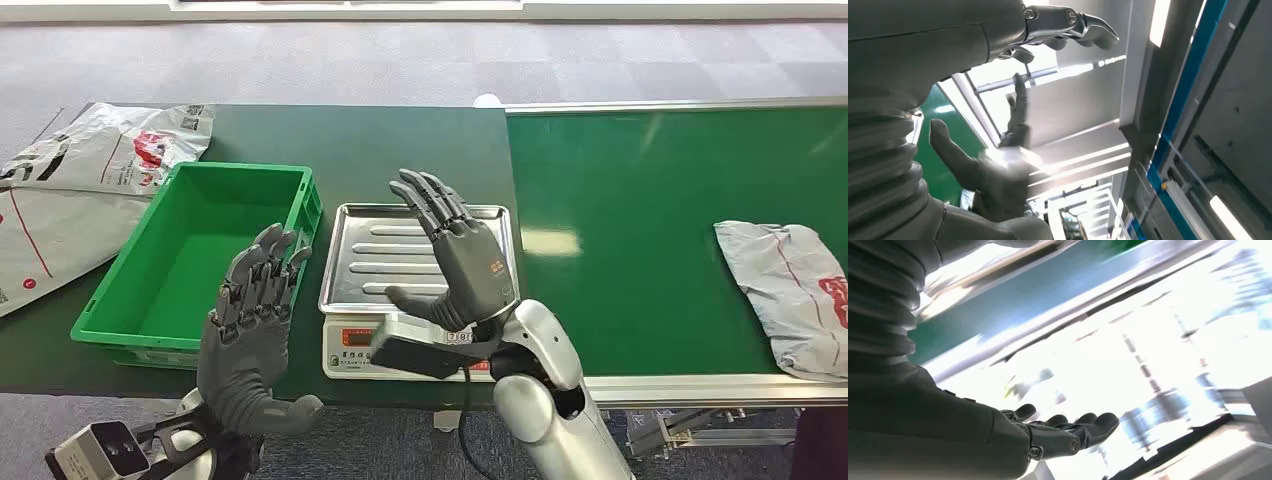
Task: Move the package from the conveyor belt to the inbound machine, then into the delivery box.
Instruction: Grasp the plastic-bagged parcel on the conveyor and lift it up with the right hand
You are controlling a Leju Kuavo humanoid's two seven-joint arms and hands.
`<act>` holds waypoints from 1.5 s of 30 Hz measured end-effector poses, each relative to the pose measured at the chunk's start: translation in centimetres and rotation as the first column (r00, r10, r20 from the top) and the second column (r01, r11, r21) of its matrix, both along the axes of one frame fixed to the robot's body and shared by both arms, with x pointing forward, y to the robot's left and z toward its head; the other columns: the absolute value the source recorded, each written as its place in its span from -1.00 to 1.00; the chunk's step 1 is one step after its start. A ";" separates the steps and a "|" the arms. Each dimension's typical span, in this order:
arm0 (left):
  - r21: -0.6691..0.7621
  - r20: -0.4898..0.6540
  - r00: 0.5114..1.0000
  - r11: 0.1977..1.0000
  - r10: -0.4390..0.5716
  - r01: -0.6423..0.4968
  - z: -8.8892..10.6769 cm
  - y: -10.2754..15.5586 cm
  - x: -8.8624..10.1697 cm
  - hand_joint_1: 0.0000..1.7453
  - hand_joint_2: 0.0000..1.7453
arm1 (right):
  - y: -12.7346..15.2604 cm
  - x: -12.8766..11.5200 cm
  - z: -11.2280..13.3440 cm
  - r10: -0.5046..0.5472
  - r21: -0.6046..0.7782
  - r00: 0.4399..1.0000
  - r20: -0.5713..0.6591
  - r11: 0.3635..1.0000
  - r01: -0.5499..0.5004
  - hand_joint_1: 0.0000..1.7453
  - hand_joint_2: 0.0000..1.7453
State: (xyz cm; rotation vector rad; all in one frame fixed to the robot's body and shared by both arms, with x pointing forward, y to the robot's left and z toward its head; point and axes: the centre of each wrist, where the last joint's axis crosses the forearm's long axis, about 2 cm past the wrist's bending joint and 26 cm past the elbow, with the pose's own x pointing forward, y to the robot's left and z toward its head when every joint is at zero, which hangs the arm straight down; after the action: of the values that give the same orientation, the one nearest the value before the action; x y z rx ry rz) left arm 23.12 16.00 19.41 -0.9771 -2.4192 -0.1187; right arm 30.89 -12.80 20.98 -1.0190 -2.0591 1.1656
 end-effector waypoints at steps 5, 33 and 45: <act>-0.006 -0.015 0.999 0.999 0.031 -0.032 -0.3 0.5 -1.1 -1.00 1.00 | -2.5 2.7 -3.2 -0.149 -0.260 0.980 0.130 0.949 0.179 -1.00 1.00; -0.006 -0.013 0.993 0.993 0.121 -0.121 0.1 2.2 -3.2 -1.00 1.00 | -19.4 8.2 -10.8 -0.657 -0.512 0.753 0.037 0.635 0.579 -1.00 1.00; -0.001 -0.018 0.993 0.993 0.119 -0.119 -0.1 2.4 -3.5 -1.00 1.00 | -27.5 6.8 -11.9 -0.851 -0.539 0.524 0.007 0.438 0.719 -1.00 1.00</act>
State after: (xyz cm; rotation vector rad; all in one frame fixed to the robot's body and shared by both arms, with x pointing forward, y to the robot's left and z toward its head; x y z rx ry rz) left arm 19.65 18.35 19.32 -0.8283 -2.4548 -0.0644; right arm 37.67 -40.34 9.04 -1.7057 -0.7925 1.1726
